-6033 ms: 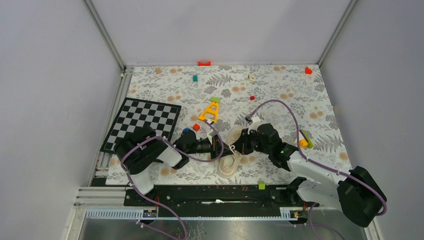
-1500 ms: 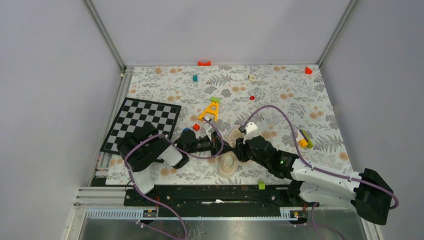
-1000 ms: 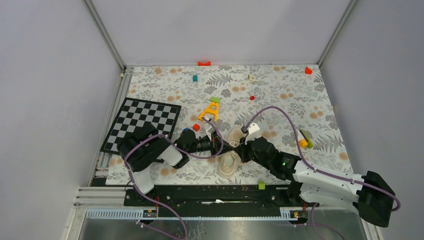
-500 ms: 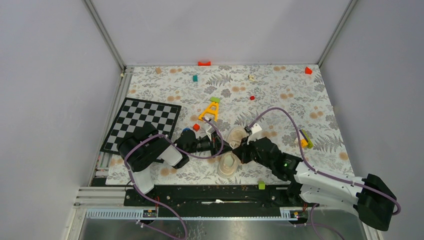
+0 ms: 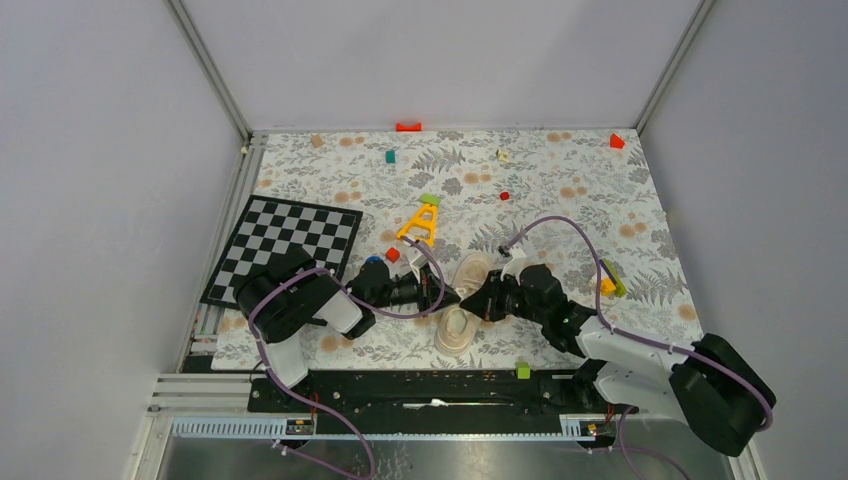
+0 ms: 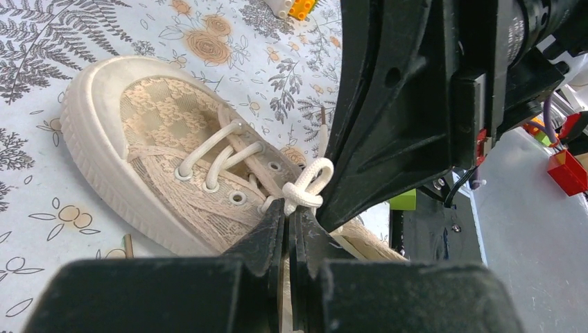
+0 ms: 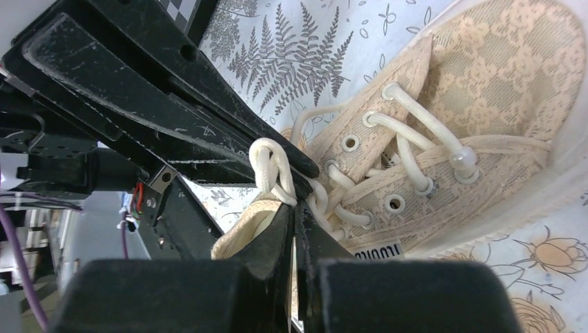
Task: Tie the shoes
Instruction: Cross the shoelace with the shoelace.
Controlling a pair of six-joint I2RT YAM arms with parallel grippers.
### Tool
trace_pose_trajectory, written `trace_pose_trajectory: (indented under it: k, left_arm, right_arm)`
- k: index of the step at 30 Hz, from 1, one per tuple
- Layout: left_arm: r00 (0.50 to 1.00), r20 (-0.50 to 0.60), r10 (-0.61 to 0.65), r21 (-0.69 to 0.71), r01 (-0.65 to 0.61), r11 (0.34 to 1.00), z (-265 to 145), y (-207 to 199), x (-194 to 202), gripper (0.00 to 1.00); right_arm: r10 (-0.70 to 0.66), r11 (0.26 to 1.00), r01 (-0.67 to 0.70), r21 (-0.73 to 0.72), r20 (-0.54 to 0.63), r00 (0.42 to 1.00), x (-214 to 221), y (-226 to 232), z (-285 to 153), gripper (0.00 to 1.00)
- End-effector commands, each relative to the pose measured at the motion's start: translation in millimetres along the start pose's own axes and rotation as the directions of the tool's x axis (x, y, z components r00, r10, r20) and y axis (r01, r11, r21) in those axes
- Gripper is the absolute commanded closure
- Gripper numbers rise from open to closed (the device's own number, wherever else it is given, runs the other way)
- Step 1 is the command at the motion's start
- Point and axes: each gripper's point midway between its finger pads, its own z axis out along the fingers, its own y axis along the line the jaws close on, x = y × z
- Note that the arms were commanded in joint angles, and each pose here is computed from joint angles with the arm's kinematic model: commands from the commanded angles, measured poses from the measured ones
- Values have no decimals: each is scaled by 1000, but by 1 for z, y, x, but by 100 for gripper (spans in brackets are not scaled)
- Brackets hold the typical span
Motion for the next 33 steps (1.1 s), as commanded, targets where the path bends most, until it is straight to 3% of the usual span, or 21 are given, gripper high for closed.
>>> trace_pose_trajectory:
  k: [1,20,33]
  left_arm:
    - [995,80,62,77,-68,995,1,-21,-24,100]
    - [999,49,19,125,-25,992,-4,-33,-19,100]
    - [999,31,-27,111,24,994,1,-35,-10,100]
  right_arm:
    - [76,990,-77,-116,-13,997,-4,15,3,100]
    - [237,948,-257,-187,-125,964,-2,6,1,100]
    - [259,947,-279,-157,-139,956,3,-8,-4,97]
